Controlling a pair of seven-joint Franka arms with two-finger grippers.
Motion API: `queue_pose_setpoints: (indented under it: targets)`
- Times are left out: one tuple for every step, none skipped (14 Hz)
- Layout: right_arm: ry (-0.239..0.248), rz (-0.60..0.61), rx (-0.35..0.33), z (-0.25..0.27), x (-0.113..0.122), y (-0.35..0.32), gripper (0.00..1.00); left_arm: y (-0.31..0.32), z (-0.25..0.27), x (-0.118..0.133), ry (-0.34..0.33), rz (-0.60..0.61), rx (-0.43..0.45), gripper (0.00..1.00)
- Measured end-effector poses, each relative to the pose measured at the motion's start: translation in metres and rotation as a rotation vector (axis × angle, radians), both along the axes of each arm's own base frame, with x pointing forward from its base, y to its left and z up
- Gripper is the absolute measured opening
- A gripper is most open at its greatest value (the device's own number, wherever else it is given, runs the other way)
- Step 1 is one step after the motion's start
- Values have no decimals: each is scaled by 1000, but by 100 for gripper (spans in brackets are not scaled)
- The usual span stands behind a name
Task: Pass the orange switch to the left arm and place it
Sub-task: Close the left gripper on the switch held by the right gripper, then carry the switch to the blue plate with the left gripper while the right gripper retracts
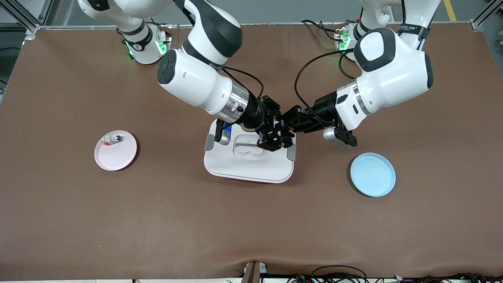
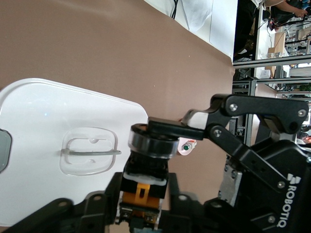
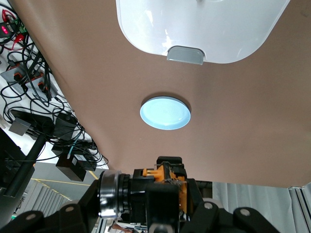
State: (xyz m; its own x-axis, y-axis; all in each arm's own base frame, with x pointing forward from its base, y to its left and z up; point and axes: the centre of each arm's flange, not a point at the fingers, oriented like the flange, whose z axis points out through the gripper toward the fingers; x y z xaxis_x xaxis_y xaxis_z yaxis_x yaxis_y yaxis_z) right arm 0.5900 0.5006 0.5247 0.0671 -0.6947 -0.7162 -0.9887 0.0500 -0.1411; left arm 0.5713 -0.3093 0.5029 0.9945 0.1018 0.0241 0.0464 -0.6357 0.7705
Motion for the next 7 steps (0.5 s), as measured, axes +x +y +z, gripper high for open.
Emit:
queue_pose_setpoints:
  targets:
    - [-2, -1, 1, 0, 0, 0, 72, 0, 0, 0, -2, 0, 0, 39]
    - [0, -1, 1, 0, 0, 0, 72, 0, 0, 0, -20, -16, 3, 36]
    - [1, -1, 0, -1, 0, 0, 72, 0, -1, 0, -21, -18, 4, 36]
    - [2, -1, -1, -1, 0, 0, 72, 0, -1, 0, -26, -24, 5, 36]
    - [2, -1, -1, -2, 0, 1, 72, 0, -2, 1, -27, -25, 5, 36]
    - [3, -2, -1, -3, 1, 1, 72, 0, -3, 1, -31, -29, 6, 36]
    - [3, -2, -1, -3, 1, 1, 72, 0, -3, 1, -38, -35, 9, 36]
